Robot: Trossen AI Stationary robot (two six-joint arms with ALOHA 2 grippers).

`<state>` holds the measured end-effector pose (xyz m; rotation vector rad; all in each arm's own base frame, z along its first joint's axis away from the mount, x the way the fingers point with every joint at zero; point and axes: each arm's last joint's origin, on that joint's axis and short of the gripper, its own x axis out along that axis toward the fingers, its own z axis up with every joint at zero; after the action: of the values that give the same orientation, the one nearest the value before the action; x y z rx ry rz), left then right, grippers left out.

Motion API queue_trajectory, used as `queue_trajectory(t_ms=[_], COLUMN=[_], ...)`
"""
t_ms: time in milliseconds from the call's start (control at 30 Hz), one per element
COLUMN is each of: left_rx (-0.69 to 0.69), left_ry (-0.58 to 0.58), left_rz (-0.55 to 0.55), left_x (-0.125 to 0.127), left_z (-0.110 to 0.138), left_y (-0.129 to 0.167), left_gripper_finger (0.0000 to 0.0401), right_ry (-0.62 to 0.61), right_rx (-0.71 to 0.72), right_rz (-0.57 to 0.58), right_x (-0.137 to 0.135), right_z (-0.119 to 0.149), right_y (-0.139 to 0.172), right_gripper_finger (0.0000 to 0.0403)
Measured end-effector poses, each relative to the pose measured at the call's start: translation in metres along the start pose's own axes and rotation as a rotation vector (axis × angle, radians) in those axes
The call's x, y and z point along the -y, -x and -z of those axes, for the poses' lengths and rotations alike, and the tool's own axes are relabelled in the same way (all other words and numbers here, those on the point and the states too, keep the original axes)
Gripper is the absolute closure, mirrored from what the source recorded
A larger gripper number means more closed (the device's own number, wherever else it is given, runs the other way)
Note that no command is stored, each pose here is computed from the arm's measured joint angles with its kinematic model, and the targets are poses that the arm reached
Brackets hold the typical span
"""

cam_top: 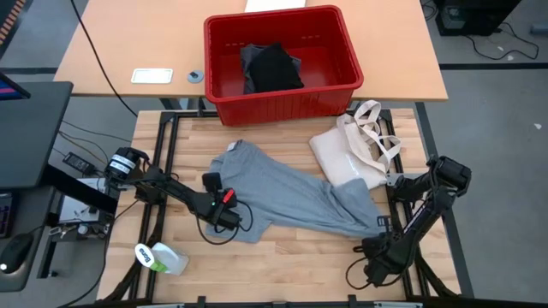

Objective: Fold Laundry from Bin
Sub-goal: Fold the gray shirt

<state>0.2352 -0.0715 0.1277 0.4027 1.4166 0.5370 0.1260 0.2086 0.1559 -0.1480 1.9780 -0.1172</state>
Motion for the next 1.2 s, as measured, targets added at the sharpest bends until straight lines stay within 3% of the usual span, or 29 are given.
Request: queue_trajectory(t_ms=[167,367,767,900,1100,1200], left_rx=[-0.064,-0.075,-0.118,-0.171,-0.154,-0.139], left_ry=[-0.041,-0.045,-0.079,-0.108,-0.092,-0.083], left_rz=[-0.011,-0.008,-0.028,-0.058,-0.049,-0.042], left_x=[-0.003,-0.003,-0.005,-0.009,-0.008,-0.007], left_z=[0.006,0.007,0.012,0.017,0.016,0.014], left_y=[0.000,0.000,0.001,0.002,0.002,0.001], left_gripper_finger=[0.0171,0.0171,0.0171,0.0171,0.0171,0.0171], right_ry=[-0.024,-0.047,-0.184,-0.216,-0.300,-0.313], right_rx=[-0.146,-0.051,-0.147,-0.142,-0.084,-0.055], right_rz=[0.012,-0.055,-0.075,-0.083,-0.027,-0.052], right_x=[0.002,-0.007,-0.007,-0.009,-0.011,-0.015], right_z=[0.012,0.006,0.011,0.011,0.013,0.012], right_y=[-0.001,-0.003,-0.002,0.003,0.020,0.027], right_gripper_finger=[0.0380,0.0382,0.0247,0.0231,0.0227,0.0216])
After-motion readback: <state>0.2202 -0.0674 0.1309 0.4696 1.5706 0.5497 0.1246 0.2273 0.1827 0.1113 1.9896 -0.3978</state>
